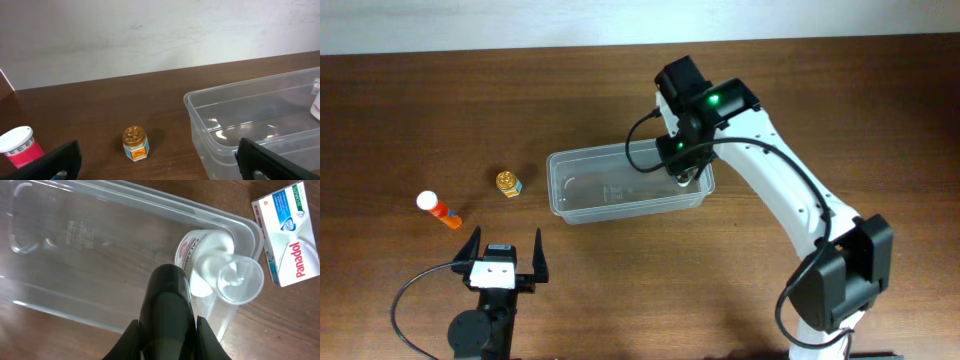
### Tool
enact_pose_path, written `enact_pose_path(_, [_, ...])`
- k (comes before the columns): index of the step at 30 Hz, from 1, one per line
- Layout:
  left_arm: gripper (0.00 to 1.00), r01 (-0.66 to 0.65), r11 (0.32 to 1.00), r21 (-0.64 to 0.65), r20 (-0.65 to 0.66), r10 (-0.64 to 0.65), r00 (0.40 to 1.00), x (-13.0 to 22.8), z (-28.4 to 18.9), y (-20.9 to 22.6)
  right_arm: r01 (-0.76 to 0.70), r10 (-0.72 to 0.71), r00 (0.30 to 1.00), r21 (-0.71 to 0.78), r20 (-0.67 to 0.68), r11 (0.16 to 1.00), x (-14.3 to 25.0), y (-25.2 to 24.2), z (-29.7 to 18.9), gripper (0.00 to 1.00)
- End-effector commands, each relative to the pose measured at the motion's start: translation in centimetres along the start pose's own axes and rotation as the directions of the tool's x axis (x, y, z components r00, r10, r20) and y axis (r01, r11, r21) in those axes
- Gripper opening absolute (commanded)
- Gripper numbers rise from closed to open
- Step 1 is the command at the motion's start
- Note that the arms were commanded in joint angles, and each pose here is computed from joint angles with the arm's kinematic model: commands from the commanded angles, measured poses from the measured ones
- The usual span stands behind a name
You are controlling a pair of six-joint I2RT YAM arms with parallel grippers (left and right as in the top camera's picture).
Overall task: Pack container
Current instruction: 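Carry the brown bottle over the container beside the spray bottle, then lower the brown bottle into the container and release it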
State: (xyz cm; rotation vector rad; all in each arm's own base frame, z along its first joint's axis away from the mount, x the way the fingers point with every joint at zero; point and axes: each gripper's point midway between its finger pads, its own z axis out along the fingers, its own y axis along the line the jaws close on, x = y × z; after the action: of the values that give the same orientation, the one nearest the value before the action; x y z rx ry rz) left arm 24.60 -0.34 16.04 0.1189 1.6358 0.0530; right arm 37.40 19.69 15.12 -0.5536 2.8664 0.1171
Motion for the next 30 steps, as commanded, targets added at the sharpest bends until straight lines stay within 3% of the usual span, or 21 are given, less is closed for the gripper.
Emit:
enact_pose_path(1, [0.99, -0.009, 1.000, 0.003, 0.000, 0.009, 1.000, 0.2, 0.0, 0.0, 0.031, -0.031, 0.999, 0.052, -0.008, 0.998, -0.1, -0.2, 0.9, 0.18])
enact_pose_path(30, [0.99, -0.009, 1.000, 0.003, 0.000, 0.009, 1.000, 0.2, 0.0, 0.0, -0.131, 0.137, 0.986, 0.072, -0.090, 0.989, 2.2, -0.4, 5.4, 0.18])
